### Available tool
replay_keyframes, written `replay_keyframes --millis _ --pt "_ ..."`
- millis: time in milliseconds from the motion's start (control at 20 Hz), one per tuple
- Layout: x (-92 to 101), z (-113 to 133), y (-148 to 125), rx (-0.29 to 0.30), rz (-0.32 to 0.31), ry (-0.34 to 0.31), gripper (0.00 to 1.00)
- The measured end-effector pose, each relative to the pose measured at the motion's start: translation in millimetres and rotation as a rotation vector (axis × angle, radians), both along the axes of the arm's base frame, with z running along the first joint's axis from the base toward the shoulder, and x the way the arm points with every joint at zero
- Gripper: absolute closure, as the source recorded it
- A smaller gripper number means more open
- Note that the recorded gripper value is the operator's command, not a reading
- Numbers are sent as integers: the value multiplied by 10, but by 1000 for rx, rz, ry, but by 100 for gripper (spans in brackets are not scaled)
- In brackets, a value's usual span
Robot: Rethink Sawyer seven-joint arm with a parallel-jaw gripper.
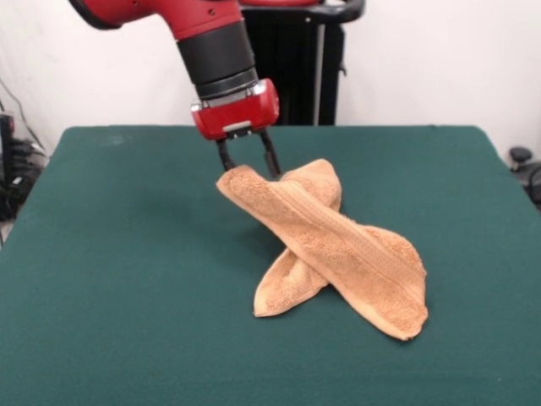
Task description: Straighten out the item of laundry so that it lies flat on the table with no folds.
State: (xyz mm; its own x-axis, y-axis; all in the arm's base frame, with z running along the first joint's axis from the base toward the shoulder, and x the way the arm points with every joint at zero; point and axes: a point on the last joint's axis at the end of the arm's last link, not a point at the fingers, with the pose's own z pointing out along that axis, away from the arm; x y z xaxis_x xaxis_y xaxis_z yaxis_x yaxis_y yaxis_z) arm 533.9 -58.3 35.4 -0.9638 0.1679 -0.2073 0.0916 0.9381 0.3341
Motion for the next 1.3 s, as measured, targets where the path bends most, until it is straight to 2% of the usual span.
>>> replay_keyframes --millis 350,800,1300 --pt "-1 73 62 32 14 -20 0" --pt "-120 264 129 93 30 -22 0" --pt "-103 481 25 150 33 26 0"
